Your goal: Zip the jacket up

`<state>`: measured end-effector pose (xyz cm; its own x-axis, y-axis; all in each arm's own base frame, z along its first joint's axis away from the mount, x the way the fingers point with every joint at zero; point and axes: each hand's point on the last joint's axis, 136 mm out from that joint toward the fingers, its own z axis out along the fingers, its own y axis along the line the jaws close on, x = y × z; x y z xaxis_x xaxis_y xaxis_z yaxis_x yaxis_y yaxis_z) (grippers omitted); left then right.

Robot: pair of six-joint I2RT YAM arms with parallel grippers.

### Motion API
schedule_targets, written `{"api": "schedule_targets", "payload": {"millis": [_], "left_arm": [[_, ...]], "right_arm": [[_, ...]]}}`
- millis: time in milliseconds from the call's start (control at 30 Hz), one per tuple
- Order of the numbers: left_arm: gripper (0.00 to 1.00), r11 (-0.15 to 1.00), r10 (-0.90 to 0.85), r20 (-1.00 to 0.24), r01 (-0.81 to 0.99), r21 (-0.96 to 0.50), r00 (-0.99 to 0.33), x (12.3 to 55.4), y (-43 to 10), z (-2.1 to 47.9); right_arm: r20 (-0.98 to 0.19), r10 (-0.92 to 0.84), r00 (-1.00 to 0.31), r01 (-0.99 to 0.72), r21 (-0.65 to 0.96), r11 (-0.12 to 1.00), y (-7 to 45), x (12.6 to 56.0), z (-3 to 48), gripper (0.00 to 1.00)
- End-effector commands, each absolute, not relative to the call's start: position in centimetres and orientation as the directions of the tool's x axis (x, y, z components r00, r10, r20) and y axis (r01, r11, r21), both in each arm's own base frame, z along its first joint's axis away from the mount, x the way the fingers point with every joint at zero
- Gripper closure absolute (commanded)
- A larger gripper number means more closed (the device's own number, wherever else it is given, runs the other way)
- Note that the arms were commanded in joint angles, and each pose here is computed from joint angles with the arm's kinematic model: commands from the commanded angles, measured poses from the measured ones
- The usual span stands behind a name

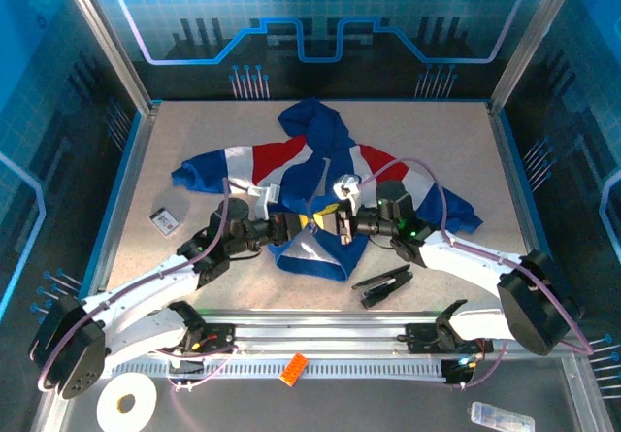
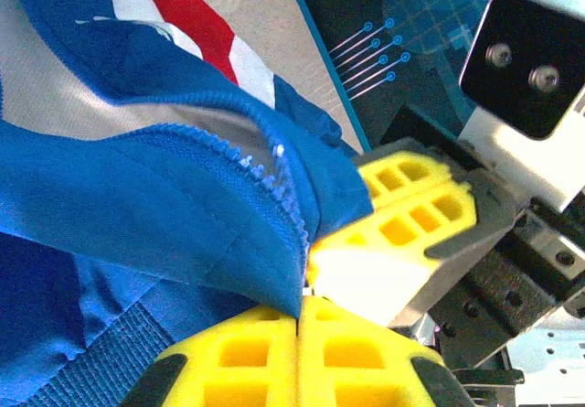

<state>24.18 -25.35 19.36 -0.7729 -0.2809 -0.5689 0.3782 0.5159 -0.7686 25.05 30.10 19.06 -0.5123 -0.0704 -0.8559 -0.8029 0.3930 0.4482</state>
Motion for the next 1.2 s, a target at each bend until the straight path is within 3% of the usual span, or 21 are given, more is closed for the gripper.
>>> {"api": "schedule_targets", "payload": {"millis": [0,267,767,1167], "left_arm": [[1.00,0.495,-0.247,-0.582,0.415,-0.763,-0.775,23.4,-25.9,19.2],[1.00,0.508,-0.251,-0.628,0.452,-0.734,-0.737,23.3,-25.4,20.4],[1.00,0.501,-0.303,-0.810,0.639,-0.584,-0.502,23.0,-23.8,25.5],[1.00,0.477,-0.332,-0.820,0.667,-0.572,-0.466,23.3,-24.2,26.7]], "right_arm": [[-0.860,-0.010,-0.510,-0.790,0.463,0.401,30.1,26.4,21.0,1.00],[-0.859,-0.011,-0.511,-0.805,0.475,0.355,30.2,25.6,21.6,1.00],[-0.844,0.074,-0.530,-0.828,0.535,0.170,30.2,24.1,24.5,1.00],[-0.839,0.080,-0.539,-0.821,0.544,0.176,30.2,24.3,24.3,1.00]]}}
